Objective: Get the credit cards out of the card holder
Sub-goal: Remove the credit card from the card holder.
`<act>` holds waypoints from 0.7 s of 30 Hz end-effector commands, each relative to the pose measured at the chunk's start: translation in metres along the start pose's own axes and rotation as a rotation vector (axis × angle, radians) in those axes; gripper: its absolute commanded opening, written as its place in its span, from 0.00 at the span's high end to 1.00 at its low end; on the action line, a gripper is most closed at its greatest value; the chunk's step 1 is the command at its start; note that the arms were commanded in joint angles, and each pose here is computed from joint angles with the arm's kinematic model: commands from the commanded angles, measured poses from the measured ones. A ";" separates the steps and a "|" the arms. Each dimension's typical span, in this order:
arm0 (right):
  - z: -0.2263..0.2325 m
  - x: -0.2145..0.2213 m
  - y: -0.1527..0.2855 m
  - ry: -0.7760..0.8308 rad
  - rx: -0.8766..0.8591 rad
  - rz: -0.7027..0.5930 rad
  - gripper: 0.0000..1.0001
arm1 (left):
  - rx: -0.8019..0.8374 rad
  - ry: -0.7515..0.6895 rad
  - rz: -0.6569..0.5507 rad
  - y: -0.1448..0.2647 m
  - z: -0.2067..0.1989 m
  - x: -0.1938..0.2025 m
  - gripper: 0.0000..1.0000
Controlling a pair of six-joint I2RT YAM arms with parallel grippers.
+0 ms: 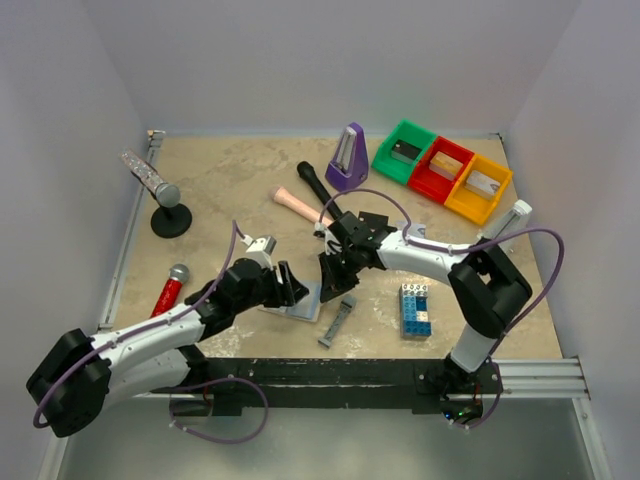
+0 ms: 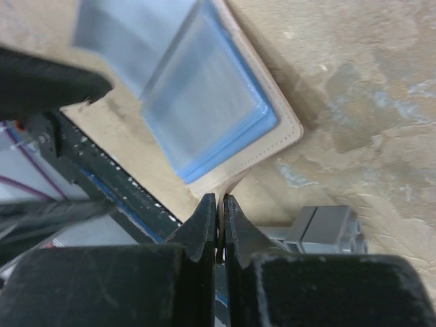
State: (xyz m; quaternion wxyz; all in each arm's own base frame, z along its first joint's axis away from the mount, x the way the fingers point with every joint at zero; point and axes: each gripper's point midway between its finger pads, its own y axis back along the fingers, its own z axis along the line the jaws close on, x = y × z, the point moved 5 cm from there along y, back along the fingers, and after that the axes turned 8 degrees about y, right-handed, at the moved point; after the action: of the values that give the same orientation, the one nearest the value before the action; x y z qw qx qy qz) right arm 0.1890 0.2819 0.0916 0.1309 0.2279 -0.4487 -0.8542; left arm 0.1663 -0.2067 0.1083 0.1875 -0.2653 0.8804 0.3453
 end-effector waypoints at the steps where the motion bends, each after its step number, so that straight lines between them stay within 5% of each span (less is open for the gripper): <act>1: 0.025 -0.014 0.016 0.067 -0.125 -0.099 1.00 | -0.077 -0.047 -0.054 -0.003 0.003 -0.014 0.34; 21: 0.042 -0.019 0.031 0.098 -0.213 -0.151 1.00 | -0.100 -0.085 0.007 -0.014 0.011 -0.005 0.37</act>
State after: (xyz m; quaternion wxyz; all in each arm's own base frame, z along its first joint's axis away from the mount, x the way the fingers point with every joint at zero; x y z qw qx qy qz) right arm 0.1851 0.2950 0.1195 0.1201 0.2627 -0.3666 -0.8844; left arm 0.1734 -0.1986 0.0880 0.1908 -0.2553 0.8507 0.4179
